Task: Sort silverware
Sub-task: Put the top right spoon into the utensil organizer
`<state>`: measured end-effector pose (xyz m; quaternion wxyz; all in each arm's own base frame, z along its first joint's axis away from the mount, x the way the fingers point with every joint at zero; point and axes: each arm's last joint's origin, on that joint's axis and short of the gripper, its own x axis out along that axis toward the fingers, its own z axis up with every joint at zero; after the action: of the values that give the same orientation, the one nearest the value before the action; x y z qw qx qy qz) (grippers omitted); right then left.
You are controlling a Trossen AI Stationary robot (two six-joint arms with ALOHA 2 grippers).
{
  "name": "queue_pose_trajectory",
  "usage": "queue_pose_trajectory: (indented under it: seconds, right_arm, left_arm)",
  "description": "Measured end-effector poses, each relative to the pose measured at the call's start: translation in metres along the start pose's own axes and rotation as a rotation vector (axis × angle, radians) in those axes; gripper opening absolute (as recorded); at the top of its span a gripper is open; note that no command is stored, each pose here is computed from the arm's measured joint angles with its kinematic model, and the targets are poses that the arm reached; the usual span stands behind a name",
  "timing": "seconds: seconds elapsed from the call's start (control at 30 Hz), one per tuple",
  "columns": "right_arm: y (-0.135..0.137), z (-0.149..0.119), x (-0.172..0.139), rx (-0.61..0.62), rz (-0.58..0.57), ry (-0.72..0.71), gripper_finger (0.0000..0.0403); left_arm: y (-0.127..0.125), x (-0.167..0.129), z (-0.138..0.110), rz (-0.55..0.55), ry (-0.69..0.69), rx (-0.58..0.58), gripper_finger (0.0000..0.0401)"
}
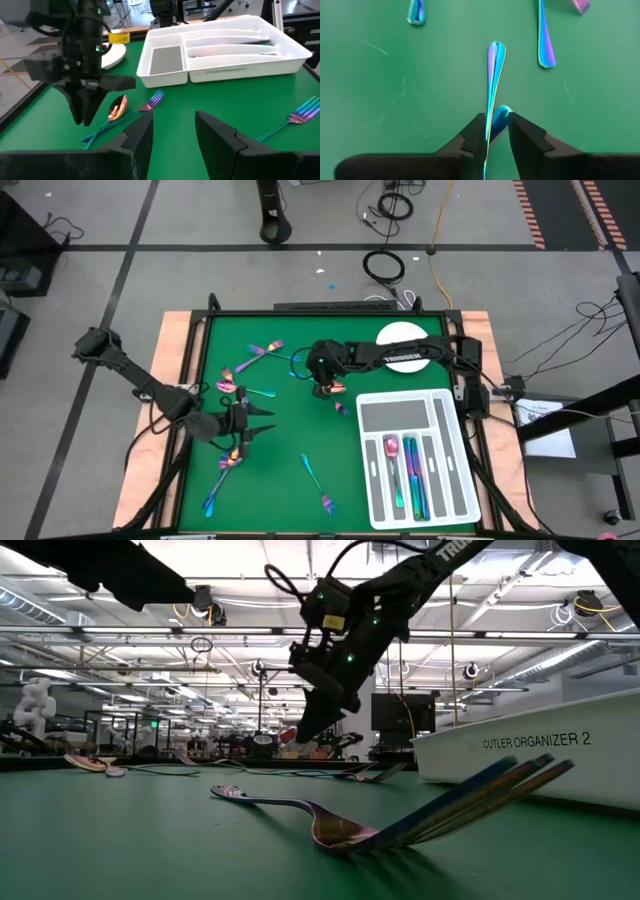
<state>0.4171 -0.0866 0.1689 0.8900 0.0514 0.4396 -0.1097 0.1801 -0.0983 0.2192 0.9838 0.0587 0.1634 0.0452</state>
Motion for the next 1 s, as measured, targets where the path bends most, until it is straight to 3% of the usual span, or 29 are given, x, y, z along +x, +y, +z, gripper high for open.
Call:
queue_pose_trajectory:
  seconds: [0.23, 0.77, 1.0]
  right_arm:
    - [0.001, -0.012, 0.021, 0.006, -0.001, 0.06, 0.0064]
    - [0.001, -0.021, 0.032, 0.034, -0.001, 0.111, 0.0063]
    - [0.001, -0.022, 0.032, 0.071, -0.004, 0.118, 0.0022]
  left_arm:
    - [0.003, 0.002, -0.001, -0.013, 0.014, -0.001, 0.0148]
    - [0.003, 0.002, -0.003, -0.012, 0.033, 0.01, 0.0148]
    - [0.003, 0.002, -0.003, -0.011, 0.036, 0.011, 0.0148]
